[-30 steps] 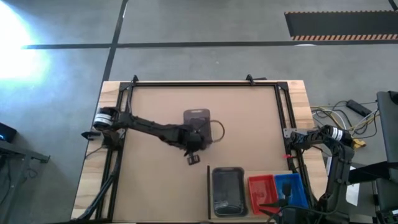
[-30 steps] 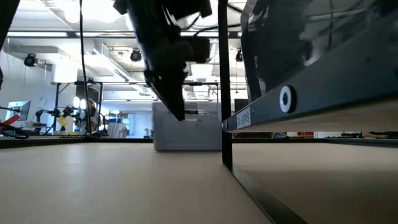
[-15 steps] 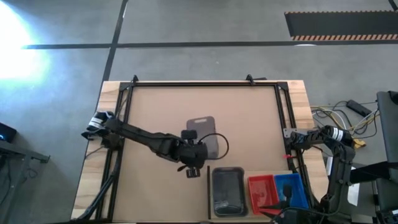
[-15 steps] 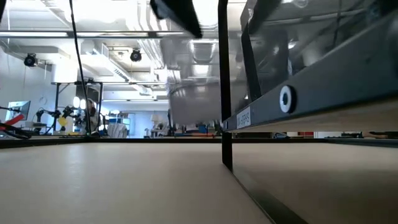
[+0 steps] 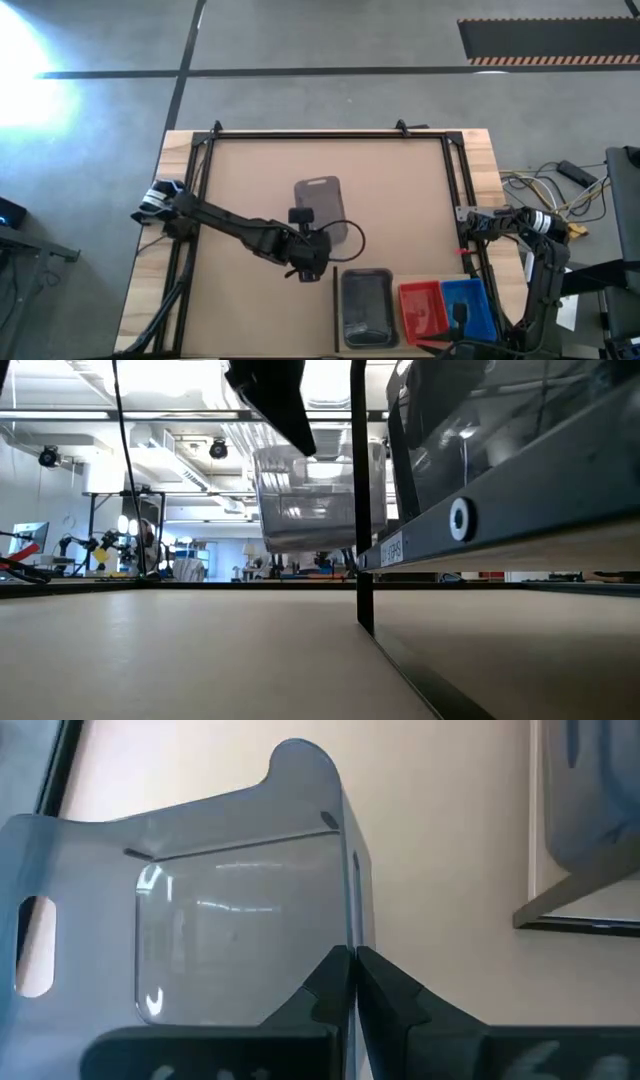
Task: Stack baskets on shelf by color
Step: Stack the black bin on top of the black bin on the shelf
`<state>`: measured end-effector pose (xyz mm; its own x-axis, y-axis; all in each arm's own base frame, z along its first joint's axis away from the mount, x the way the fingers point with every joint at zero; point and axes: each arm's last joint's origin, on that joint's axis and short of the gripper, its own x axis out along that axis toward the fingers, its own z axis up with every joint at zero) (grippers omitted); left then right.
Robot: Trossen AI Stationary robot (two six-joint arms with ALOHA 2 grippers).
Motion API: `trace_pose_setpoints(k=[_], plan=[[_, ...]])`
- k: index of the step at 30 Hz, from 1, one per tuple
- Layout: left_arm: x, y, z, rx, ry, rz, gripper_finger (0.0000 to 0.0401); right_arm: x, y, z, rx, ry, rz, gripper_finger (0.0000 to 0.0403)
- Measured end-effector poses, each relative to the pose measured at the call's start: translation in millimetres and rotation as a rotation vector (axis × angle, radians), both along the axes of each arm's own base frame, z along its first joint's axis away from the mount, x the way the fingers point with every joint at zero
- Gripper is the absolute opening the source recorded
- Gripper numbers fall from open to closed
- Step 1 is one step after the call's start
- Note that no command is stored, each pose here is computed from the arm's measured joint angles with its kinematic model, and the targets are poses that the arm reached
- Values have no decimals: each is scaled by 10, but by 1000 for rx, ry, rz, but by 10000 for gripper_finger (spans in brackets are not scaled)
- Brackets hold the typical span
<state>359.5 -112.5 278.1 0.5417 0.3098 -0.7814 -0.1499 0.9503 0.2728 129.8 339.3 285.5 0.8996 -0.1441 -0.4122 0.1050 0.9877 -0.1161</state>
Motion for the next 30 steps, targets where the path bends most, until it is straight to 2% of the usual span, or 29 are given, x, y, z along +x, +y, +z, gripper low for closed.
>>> trace_pose_setpoints(k=[11, 15, 17, 19, 23, 27, 30], plan=[[-10, 36, -494, -81, 10, 24, 0, -3, 1, 0, 1, 0, 1, 52], [-35, 60, -551, -82, 20, 35, 0, -3, 2, 0, 1, 0, 1, 52], [-25, 80, -551, -121, 17, 52, 6, -3, 2, 0, 1, 0, 1, 52], [-18, 105, -557, -179, 32, 48, 25, -3, 2, 0, 1, 0, 1, 52], [-13, 157, -589, -214, 50, 48, 88, -3, 2, 0, 1, 0, 1, 52], [-25, 179, -659, -201, 58, 27, 158, -3, 2, 0, 1, 0, 1, 52], [-45, 180, -702, -176, 80, -14, 190, -3, 2, 0, 1, 0, 1, 52]])
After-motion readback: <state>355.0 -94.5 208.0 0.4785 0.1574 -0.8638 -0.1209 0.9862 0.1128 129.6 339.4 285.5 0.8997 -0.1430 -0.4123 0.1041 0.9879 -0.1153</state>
